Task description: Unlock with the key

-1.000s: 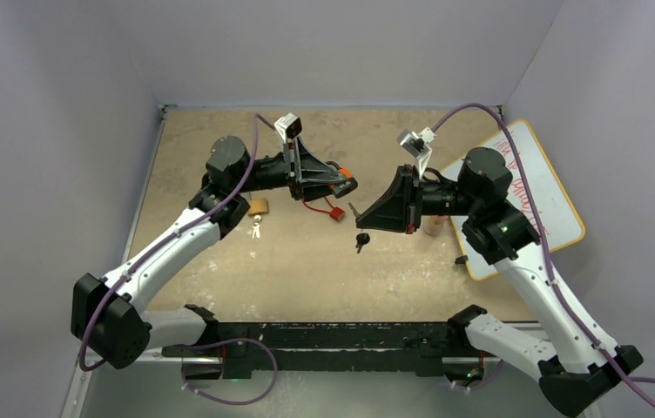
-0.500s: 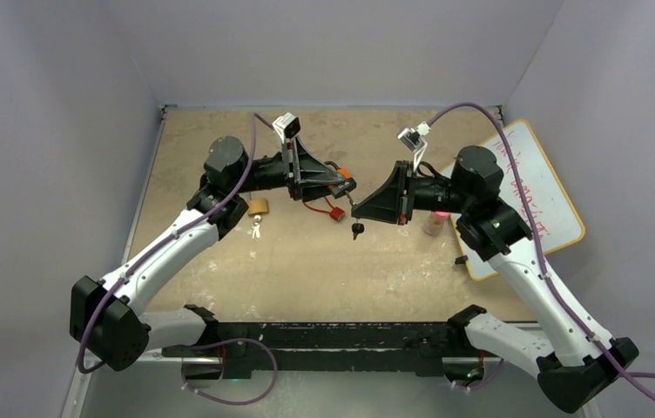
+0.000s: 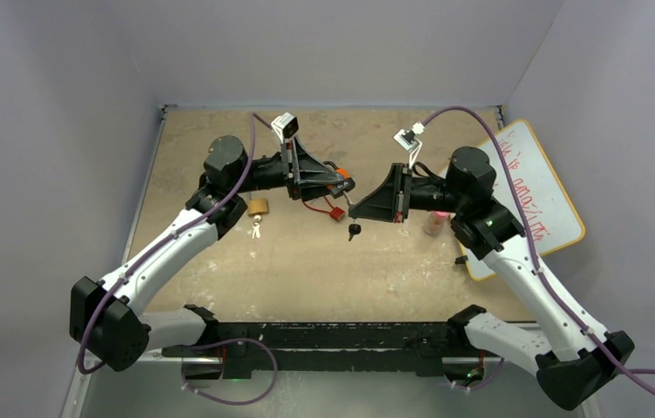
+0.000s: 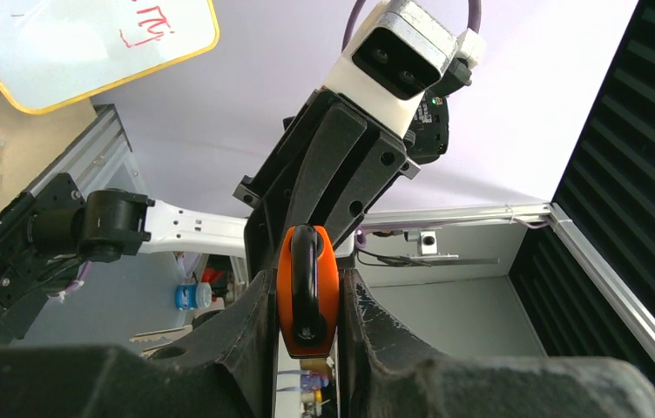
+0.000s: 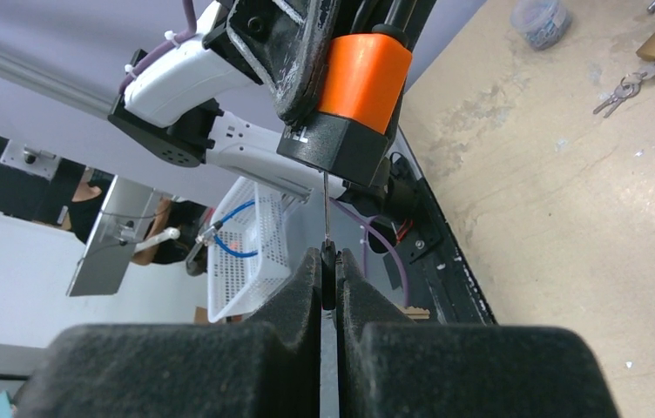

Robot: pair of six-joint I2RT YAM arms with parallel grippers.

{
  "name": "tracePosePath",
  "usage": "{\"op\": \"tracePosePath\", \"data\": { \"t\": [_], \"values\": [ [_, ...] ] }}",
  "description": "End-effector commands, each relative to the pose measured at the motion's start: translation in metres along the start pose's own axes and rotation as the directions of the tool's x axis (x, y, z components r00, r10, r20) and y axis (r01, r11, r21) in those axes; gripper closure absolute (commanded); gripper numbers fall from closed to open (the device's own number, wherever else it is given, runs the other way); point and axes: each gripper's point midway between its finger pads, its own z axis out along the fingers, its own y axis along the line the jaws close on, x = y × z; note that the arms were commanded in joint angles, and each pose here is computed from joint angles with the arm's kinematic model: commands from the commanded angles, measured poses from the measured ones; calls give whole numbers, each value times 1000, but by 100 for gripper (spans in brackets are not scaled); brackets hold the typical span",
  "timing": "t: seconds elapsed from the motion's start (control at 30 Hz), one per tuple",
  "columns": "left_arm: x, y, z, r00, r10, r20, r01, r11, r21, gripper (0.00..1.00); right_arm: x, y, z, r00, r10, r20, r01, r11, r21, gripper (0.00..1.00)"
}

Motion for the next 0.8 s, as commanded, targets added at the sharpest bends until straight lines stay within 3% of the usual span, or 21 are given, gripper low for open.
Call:
{"op": "tracePosePath", "data": {
  "t": [0.0, 0.47, 0.77],
  "values": [
    [15, -25, -8, 992, 121, -22, -120, 991, 53, 100, -16, 8, 1, 998, 26, 58, -26, 1000, 1, 100],
    [23, -21, -13, 990, 134, -42, -132, 990, 40, 100, -23, 1, 0, 992, 65, 110, -68, 997, 25, 100],
    [26, -22, -13, 979, 192, -64, -189, 981, 48, 100, -15, 13, 6, 993, 118, 0, -118, 990, -81, 100]
  ]
}}
